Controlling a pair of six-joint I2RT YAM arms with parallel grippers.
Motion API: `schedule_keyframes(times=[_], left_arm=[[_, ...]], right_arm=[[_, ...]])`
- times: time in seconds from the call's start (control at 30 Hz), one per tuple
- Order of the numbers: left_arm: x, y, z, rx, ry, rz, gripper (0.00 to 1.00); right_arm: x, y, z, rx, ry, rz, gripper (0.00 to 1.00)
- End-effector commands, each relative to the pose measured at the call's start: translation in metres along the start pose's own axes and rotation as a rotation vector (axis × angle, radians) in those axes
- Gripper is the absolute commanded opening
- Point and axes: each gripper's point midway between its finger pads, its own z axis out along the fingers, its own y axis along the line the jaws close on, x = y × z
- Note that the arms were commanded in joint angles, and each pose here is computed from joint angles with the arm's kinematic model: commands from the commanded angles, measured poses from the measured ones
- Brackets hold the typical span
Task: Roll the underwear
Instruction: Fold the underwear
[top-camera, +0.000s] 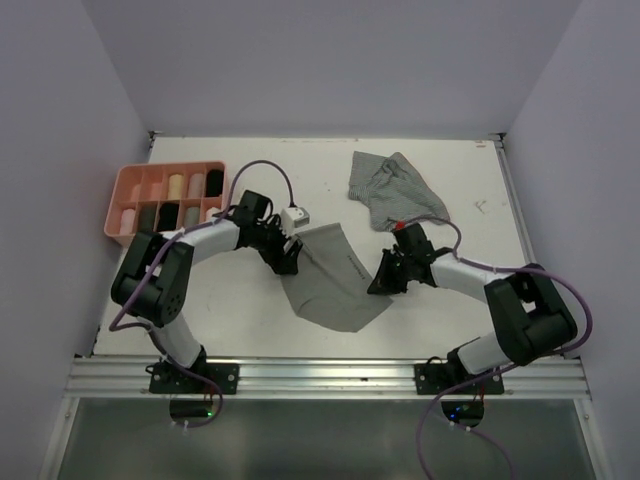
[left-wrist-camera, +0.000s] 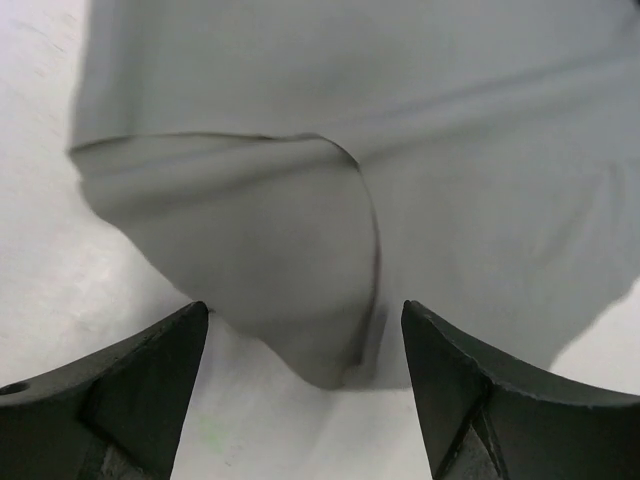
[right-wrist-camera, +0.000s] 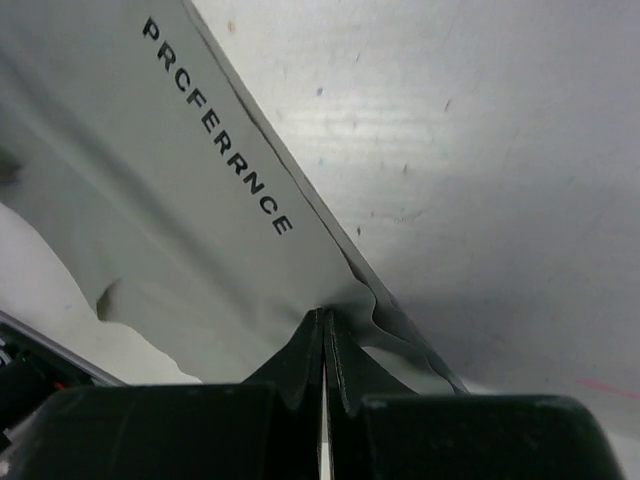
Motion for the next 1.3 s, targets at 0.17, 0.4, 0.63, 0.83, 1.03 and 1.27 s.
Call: schedule_keyframes(times=[0.17, 0.4, 0.63, 0.83, 1.03, 1.27], left_arm=[[-0.047, 0.033, 0.003, -0.029, -0.049, 0.1, 0.87], [-0.074, 0.014, -0.042, -0.018, -0.126, 0.219, 0.9], [-0.014, -0.023, -0.036, 0.08, -0.058, 0.122, 0.85], [0.014, -0.033, -0.019, 0.126, -0.005, 0.042, 0.82], [0.023, -0.001, 0.005, 0.05, 0.073, -0.029, 0.82], [-0.016, 0.033, 0.015, 0.011, 0.043, 0.046, 0.82]], right_arm=[[0.049, 0.047, -0.002, -0.129, 0.041, -0.002, 0.03], [0.003, 0.096, -0.033, -0.167, -0.121, -0.125, 0.19], [-0.044, 0.122, 0.009, -0.123, -0.15, -0.253, 0.19], [-0.065, 0.119, 0.048, -0.073, -0.132, -0.29, 0.18], [-0.076, 0.068, 0.047, 0.017, -0.134, -0.195, 0.17], [-0.051, 0.058, 0.032, -0.028, -0.086, -0.177, 0.18]])
